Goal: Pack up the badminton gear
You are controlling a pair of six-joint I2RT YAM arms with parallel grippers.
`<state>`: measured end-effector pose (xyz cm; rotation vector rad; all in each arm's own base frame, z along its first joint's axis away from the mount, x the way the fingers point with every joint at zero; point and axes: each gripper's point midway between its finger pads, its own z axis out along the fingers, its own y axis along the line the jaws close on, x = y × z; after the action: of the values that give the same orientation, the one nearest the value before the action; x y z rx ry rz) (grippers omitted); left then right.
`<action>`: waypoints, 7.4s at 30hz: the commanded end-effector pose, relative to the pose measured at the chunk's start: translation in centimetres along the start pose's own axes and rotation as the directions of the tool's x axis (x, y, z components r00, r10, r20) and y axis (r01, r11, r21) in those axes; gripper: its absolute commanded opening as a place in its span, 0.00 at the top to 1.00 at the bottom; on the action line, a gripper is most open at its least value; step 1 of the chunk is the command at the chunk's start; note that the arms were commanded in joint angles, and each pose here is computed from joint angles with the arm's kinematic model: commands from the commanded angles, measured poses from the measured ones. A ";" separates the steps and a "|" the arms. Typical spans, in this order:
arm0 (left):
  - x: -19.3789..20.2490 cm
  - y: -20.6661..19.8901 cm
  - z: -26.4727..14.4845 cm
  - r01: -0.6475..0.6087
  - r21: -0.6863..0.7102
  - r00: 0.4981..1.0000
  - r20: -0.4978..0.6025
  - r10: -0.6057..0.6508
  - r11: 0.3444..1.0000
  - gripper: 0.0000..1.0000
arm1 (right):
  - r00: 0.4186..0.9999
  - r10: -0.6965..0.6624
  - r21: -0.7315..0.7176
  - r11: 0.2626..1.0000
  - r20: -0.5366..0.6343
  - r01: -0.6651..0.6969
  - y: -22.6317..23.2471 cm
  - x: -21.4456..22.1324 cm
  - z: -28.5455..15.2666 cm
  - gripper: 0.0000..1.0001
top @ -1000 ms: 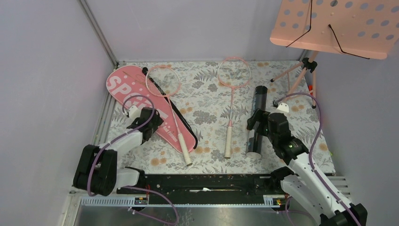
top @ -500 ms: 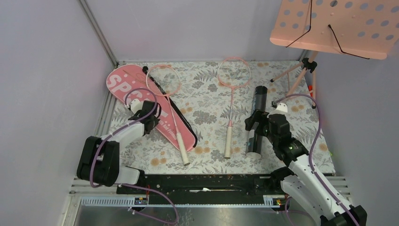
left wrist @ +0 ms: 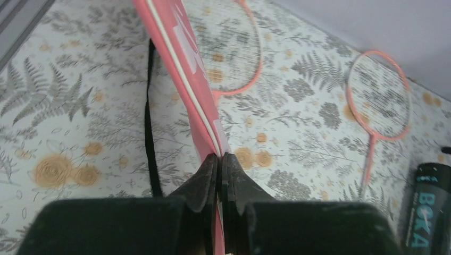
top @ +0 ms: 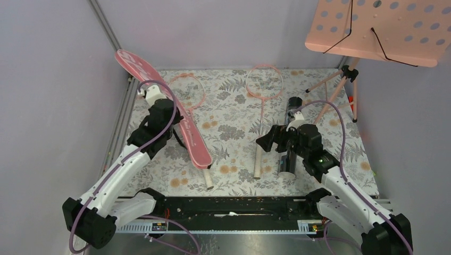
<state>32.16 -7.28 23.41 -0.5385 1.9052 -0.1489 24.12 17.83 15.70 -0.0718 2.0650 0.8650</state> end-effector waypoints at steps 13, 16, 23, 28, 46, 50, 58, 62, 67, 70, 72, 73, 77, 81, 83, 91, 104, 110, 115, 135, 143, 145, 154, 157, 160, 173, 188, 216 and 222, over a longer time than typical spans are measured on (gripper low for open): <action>0.4 -11.3 -6.2 0.047 0.563 0.999 -0.047 -0.025 0.825 1.00 | 0.989 0.135 -0.001 0.991 0.067 -0.135 0.8 -0.7 0.9 0.00; 2.7 -8.7 -6.5 0.111 0.552 0.994 -0.068 -0.088 0.826 1.00 | 0.985 0.165 -0.022 0.986 0.045 -0.165 1.1 -0.2 1.3 0.00; 11.6 -0.7 -4.1 0.229 0.327 0.966 -0.193 -0.173 0.917 1.00 | 0.978 0.189 -0.055 0.979 -0.089 -0.194 3.0 2.2 4.4 0.01; 16.4 2.4 -2.7 0.199 0.182 0.947 -0.288 -0.141 0.963 1.00 | 0.963 0.215 -0.103 0.967 -0.164 -0.234 6.1 3.8 8.2 0.02; 20.4 3.3 -2.0 0.183 0.168 0.922 -0.371 -0.109 0.969 1.00 | 0.881 0.272 -0.176 0.916 -0.388 -0.361 11.0 9.6 17.8 0.16; 20.4 3.2 -2.0 0.185 0.174 0.922 -0.372 -0.109 0.967 1.00 | 0.872 0.264 -0.185 0.913 -0.413 -0.364 11.8 10.2 18.2 0.18; 20.7 3.7 -1.9 0.177 0.160 0.922 -0.373 -0.107 0.971 1.00 | 0.884 0.231 -0.114 0.947 -0.406 -0.300 10.5 10.7 18.0 0.20; 20.6 3.7 -2.0 0.181 0.162 0.924 -0.367 -0.111 0.970 1.00 | 0.918 0.179 -0.007 0.981 -0.353 -0.194 7.9 10.1 16.5 0.19; 20.4 3.2 -1.9 0.196 0.181 0.924 -0.363 -0.119 0.964 1.00 | 0.910 0.169 -0.037 0.980 -0.379 -0.197 8.1 10.9 15.9 0.19; 20.6 2.9 -1.9 0.202 0.193 0.921 -0.372 -0.119 0.960 1.00 | 0.875 0.188 -0.073 0.967 -0.447 -0.245 8.8 12.7 16.7 0.20; 20.7 2.9 -1.9 0.201 0.191 0.919 -0.377 -0.117 0.961 1.00 | 0.867 0.193 -0.078 0.963 -0.460 -0.256 9.0 13.4 17.0 0.22; 20.9 2.9 -1.9 0.200 0.188 0.918 -0.380 -0.117 0.962 1.00 | 0.868 0.190 -0.069 0.966 -0.459 -0.248 8.9 13.6 17.1 0.22; 21.2 3.2 -1.9 0.197 0.182 0.915 -0.387 -0.114 0.963 1.00 | 0.886 0.148 0.005 0.987 -0.439 -0.163 7.7 13.7 16.6 0.22; 21.1 2.8 -1.8 0.209 0.195 0.915 -0.385 -0.121 0.958 1.00 | 0.884 0.148 0.009 0.987 -0.443 -0.161 7.8 14.0 15.9 0.22; 21.2 2.9 -1.8 0.205 0.191 0.916 -0.384 -0.119 0.960 1.00 | 0.892 0.151 0.051 0.988 -0.426 -0.143 7.1 13.9 15.3 0.23; 21.1 3.6 -1.8 0.210 0.173 0.921 -0.365 -0.135 0.962 1.00 | 0.896 0.128 0.056 0.992 -0.426 -0.115 6.5 14.3 13.1 0.22; 21.5 3.7 -1.9 0.201 0.176 0.917 -0.379 -0.123 0.964 1.00 | 0.895 0.089 -0.064 0.989 -0.438 -0.130 10.1 15.1 14.7 0.74; 21.4 3.6 -2.2 0.174 0.190 0.917 -0.388 -0.089 0.966 1.00 | 0.942 -0.041 -0.020 0.999 -0.334 0.036 9.8 10.5 13.1 1.00; 18.8 1.3 -3.2 0.170 0.284 0.930 -0.363 -0.058 0.944 0.49 | 0.891 -0.343 0.047 0.927 -0.296 0.372 9.1 3.9 9.4 1.00; 8.3 -11.0 -3.0 0.190 0.503 0.960 -0.274 -0.053 0.843 0.01 | 0.522 -0.756 0.042 0.553 -0.394 0.832 7.2 2.1 6.1 1.00; 7.8 -15.7 -1.4 0.212 0.552 0.957 -0.286 -0.055 0.807 0.01 | 0.528 -0.764 -0.021 0.575 -0.371 0.818 8.7 3.6 6.2 1.00; 7.8 -16.1 -1.0 0.209 0.550 0.957 -0.284 -0.054 0.809 0.01 | 0.536 -0.760 -0.041 0.589 -0.368 0.807 9.0 4.0 6.2 1.00; 9.2 -16.6 0.6 0.163 0.519 0.954 -0.299 0.000 0.839 0.09 | 0.546 -0.750 -0.048 0.603 -0.372 0.796 9.2 4.3 6.3 1.00; 10.3 -15.8 1.3 0.149 0.489 0.951 -0.309 0.011 0.859 0.13 | 0.549 -0.753 -0.055 0.606 -0.363 0.794 9.4 4.3 6.3 1.00; 11.2 -15.5 1.9 0.139 0.469 0.946 -0.323 0.023 0.872 0.20 | 0.553 -0.751 -0.063 0.612 -0.361 0.789 9.5 4.4 6.2 1.00; 13.2 -14.3 3.4 0.098 0.417 0.938 -0.343 0.057 0.904 0.70 | 0.572 -0.736 -0.060 0.630 -0.362 0.774 9.7 4.5 6.3 1.00; 14.0 -13.9 -0.1 0.039 0.637 0.952 -0.258 0.166 0.770 1.00 | 0.891 -0.451 0.148 0.878 -0.061 0.455 9.9 0.1 2.2 0.01; 15.3 -13.1 -1.9 -0.025 0.717 0.935 -0.229 0.269 0.697 1.00 | 0.949 -0.315 0.338 0.895 0.016 0.292 8.7 -10.5 16.3 0.02; 15.6 -12.9 -1.7 -0.024 0.710 0.933 -0.237 0.272 0.703 1.00 | 0.939 -0.345 0.400 0.860 -0.004 0.317 7.3 -10.7 17.6 0.03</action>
<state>30.09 -25.47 15.76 0.1320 2.0070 -0.8641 38.54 31.98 19.35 -0.2150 2.0960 0.3027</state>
